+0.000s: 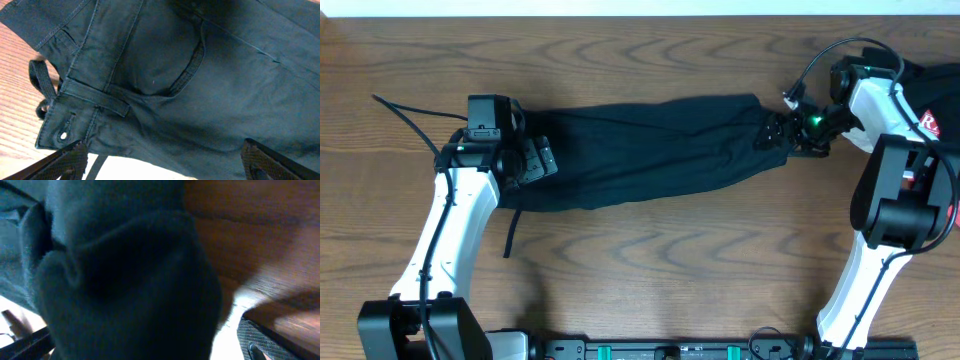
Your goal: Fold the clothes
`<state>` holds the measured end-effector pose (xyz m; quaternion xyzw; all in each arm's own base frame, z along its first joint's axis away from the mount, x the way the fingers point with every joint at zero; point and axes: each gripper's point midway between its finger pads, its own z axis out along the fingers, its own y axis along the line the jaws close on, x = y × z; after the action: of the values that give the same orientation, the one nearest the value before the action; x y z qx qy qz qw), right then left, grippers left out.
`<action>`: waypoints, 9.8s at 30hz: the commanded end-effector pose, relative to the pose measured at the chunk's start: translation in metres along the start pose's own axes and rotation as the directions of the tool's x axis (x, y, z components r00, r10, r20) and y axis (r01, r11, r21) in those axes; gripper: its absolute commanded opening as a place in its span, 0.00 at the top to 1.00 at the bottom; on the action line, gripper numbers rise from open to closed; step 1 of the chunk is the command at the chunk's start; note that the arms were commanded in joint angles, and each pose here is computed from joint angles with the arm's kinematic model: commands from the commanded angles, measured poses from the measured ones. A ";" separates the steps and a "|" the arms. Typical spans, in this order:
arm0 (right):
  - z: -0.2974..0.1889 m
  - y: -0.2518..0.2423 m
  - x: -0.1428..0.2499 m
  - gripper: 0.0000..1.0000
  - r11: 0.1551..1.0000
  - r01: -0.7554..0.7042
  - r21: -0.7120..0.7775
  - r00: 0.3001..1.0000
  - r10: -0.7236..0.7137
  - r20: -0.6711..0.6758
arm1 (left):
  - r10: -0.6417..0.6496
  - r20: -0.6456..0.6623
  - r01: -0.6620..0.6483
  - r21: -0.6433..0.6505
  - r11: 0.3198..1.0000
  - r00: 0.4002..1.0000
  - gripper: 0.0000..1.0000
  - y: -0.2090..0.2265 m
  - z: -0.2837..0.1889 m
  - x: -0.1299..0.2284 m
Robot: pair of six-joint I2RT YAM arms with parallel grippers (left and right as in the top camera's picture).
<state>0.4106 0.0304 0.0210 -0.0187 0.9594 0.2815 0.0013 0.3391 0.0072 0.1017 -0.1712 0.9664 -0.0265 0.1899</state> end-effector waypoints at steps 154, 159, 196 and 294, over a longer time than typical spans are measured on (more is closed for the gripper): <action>0.139 0.272 0.045 0.18 0.853 0.407 0.325 0.909 -0.415 -0.050 | 0.004 -0.015 -0.004 -0.021 1.000 1.000 0.02 0.004 0.005 0.005; 0.135 0.286 0.047 0.02 0.871 0.414 0.264 0.908 -0.416 -0.049 | 0.004 -0.014 -0.005 -0.027 1.000 1.000 0.02 0.005 0.005 0.005; 0.066 0.239 -0.019 0.01 0.888 0.116 0.444 0.950 -0.230 0.212 | 0.005 -0.023 -0.006 -0.071 0.997 1.000 0.02 0.013 0.005 0.008; 0.172 0.307 0.064 0.53 0.959 0.168 0.229 0.984 -0.178 0.024 | 0.004 -0.020 -0.006 -0.078 0.997 1.000 0.02 0.014 0.004 0.007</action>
<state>0.3422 0.3795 0.0457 -0.0994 0.9781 0.1728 0.0594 0.3338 0.0166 0.1000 -0.1766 0.9670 0.0020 0.1835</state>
